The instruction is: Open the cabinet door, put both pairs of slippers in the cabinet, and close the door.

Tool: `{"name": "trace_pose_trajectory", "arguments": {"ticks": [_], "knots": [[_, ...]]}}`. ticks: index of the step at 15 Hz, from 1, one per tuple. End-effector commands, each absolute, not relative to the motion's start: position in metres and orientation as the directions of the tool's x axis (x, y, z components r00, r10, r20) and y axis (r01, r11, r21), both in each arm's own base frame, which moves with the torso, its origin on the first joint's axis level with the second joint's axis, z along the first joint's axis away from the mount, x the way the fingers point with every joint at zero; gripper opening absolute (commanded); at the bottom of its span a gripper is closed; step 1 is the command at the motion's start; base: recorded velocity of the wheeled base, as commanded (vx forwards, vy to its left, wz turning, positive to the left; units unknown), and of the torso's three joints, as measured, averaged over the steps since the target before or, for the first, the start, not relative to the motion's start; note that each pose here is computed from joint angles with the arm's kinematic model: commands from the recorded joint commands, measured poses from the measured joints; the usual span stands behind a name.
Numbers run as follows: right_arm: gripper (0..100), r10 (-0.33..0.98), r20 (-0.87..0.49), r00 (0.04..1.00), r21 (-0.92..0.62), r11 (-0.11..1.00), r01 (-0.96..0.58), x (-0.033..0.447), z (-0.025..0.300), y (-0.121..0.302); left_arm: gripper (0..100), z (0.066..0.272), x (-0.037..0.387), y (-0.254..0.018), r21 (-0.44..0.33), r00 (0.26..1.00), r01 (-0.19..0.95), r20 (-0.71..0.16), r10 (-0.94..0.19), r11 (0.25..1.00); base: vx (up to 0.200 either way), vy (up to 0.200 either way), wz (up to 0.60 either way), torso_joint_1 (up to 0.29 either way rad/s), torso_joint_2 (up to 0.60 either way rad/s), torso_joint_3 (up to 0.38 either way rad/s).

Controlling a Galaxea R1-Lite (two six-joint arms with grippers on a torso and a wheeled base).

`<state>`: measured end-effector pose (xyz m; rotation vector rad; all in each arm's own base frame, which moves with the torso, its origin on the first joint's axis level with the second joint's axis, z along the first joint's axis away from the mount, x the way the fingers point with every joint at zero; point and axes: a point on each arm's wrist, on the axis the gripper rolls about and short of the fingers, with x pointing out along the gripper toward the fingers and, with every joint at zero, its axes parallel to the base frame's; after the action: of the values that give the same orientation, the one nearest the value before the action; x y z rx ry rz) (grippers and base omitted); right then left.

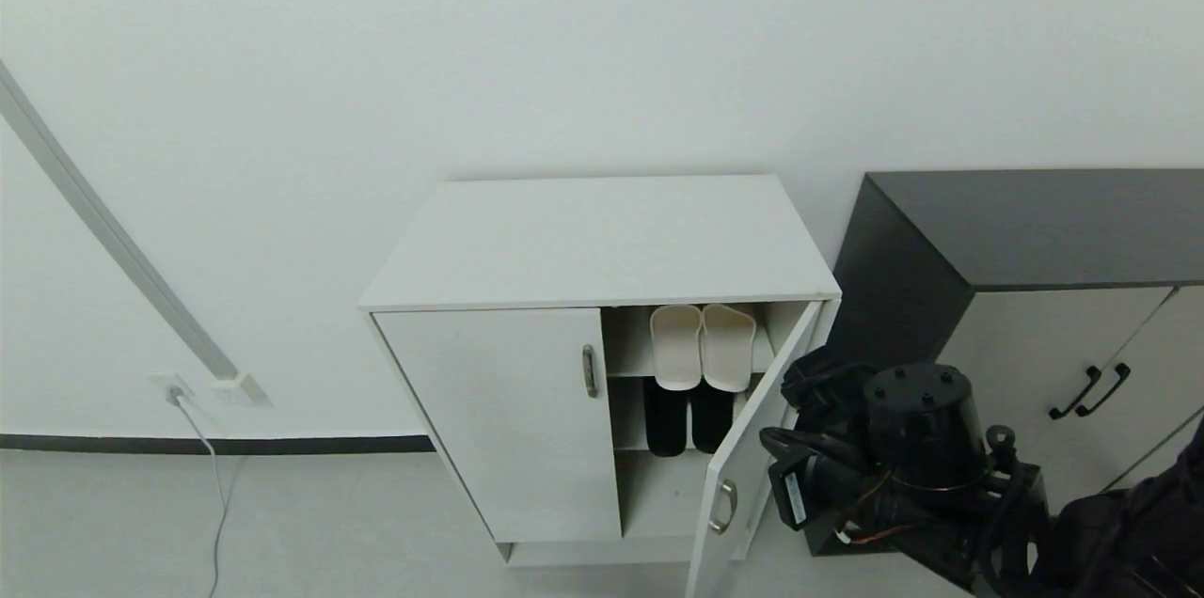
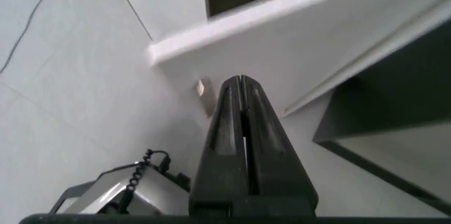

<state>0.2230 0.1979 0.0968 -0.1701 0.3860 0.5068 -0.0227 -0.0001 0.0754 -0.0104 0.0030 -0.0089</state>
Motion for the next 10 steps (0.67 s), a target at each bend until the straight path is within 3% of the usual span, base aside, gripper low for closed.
{"name": "trace_pose_trajectory", "arguments": {"ticks": [1,10], "knots": [[0,0.439,-0.413,0.798,-0.065,0.860,-0.506,0.226,0.091,0.202,0,0.076,-0.023,0.000,-0.011,1.000,0.009,-0.002,-0.009,1.000,0.000,0.000,0.00,0.000,0.00,0.000],[0,0.429,-0.375,0.822,-0.054,0.875,-0.481,0.259,0.089,0.220,0,0.075,-0.023,0.000,-0.012,1.000,0.008,-0.003,-0.008,1.000,0.000,0.000,0.00,0.000,0.00,0.000]]}}
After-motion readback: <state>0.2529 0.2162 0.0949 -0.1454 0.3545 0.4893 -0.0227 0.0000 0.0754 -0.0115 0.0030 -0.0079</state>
